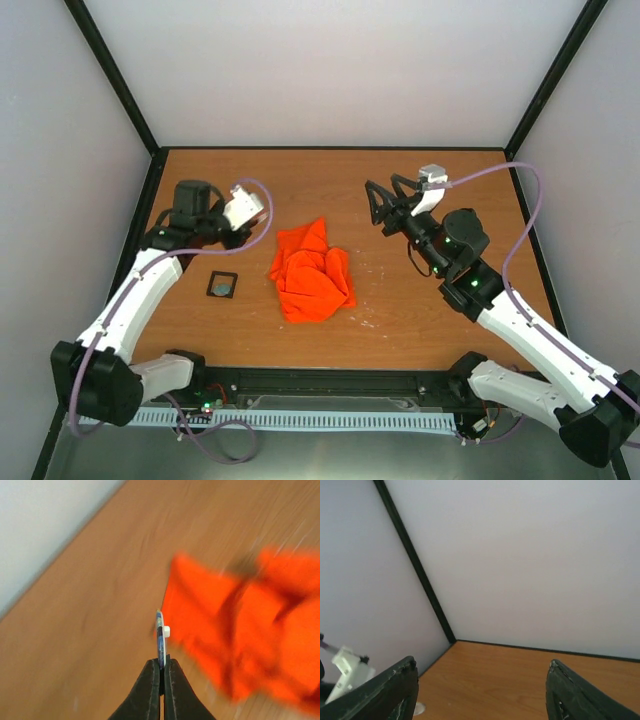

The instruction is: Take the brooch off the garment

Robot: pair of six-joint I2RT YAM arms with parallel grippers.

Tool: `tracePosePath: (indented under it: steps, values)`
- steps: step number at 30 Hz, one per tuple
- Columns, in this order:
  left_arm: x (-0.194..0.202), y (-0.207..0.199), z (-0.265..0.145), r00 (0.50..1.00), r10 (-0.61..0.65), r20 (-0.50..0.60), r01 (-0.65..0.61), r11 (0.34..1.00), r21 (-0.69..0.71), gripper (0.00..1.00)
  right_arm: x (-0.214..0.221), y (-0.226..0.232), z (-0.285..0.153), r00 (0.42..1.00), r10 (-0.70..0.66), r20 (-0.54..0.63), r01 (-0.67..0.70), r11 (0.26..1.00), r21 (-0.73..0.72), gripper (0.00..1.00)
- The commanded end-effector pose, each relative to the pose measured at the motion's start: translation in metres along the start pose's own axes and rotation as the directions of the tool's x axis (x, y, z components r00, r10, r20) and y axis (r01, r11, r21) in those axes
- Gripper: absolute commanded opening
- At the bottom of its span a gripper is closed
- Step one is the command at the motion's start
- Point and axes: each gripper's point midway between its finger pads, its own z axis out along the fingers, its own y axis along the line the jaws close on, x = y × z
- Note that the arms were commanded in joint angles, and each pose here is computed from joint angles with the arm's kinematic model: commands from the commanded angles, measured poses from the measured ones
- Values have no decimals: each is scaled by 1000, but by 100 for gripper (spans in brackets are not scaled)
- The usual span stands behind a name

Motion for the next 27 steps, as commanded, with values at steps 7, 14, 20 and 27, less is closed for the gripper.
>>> tracePosePath:
  steps: [7,14,20,27]
  values:
    - [165,7,-26,884,85,-460,-164,978,-132,1,32,-29,-12,996,8,-93,0,996,84,68]
    - [208,-11,-23,829,100,-551,-182,979,-96,1,34,-29,-16,994,15,-104,-6,997,83,69]
    - [235,-27,-20,795,149,-588,-214,976,-42,1,36,-29,-17,994,18,-107,-9,996,84,69]
    - [250,-22,-13,770,181,-612,-268,962,-54,5,40,-29,-15,993,34,-110,-26,997,75,69]
